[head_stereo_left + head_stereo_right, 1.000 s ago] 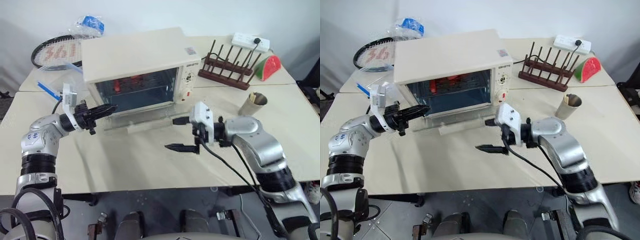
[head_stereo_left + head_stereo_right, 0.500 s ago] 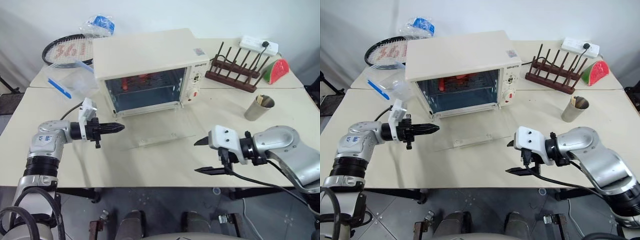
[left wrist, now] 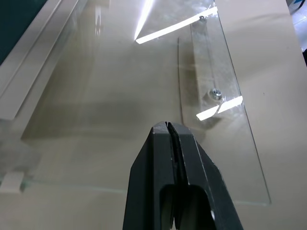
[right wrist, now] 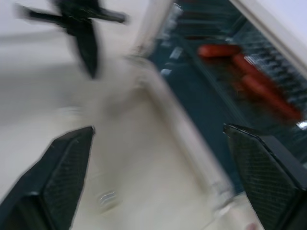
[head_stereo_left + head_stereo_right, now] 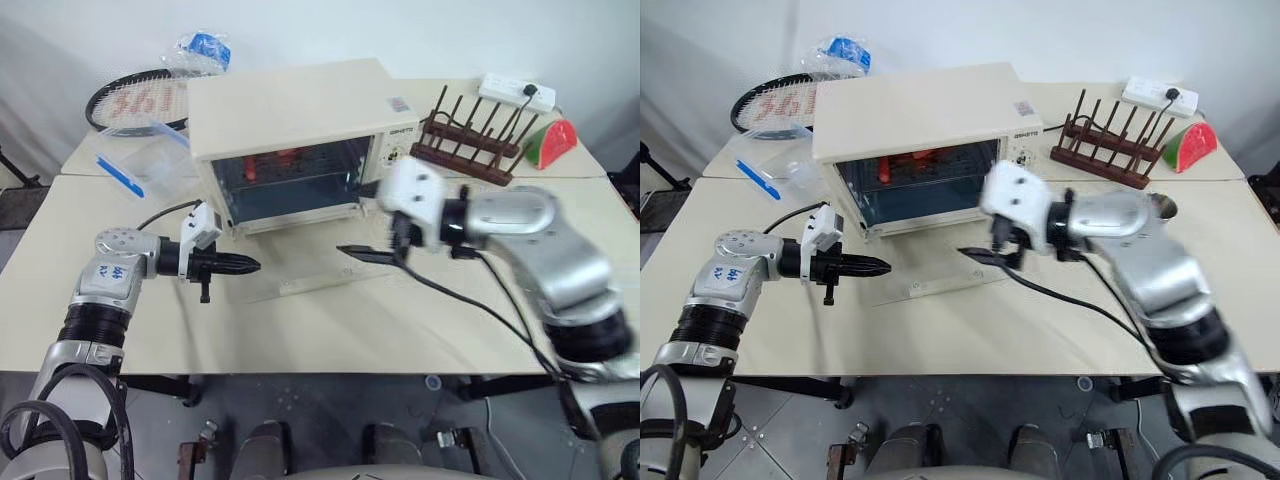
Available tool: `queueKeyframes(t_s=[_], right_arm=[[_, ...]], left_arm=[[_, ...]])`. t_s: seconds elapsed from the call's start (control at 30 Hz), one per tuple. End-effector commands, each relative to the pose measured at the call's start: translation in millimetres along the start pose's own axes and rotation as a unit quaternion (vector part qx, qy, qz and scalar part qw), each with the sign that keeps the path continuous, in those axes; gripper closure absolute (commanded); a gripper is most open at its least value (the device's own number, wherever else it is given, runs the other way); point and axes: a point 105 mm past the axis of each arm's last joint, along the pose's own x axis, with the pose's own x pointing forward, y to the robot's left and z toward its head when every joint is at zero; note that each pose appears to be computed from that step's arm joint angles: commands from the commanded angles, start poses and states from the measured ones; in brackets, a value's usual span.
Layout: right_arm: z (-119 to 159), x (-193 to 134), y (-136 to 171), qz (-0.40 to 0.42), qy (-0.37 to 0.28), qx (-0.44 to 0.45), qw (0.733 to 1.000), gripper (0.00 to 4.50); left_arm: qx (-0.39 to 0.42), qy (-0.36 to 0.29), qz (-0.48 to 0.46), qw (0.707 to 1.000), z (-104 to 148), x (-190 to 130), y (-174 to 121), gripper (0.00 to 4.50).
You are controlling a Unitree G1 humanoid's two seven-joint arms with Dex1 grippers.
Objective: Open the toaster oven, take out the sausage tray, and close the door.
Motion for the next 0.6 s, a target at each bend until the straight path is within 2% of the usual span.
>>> queueKeyframes(t_s=[0.03,0.23,0.37,0.6], right_arm=[[-4.5,25.3,-12.0,-0.055,0.046,-0.084,0.994,0.00],[-3.9,72.5,-38.2,-0.162,0.072,-0.163,0.971,0.00],[-2.8,93.5,-41.1,-0.173,0.087,-0.241,0.951,0.00],[-4.4,119.8,-40.3,-0.166,0.112,-0.288,0.936,0.00]], left_arm=[[0.009,-0.086,0.020,0.996,3.8,-5.5,-6.1,4.47],[0.014,-0.252,0.105,0.962,16.0,-25.2,-25.8,4.47],[-0.006,-0.292,0.143,0.946,12.8,-36.1,-39.7,4.47],[-0.029,-0.337,0.208,0.918,8.5,-61.9,-54.4,4.47]])
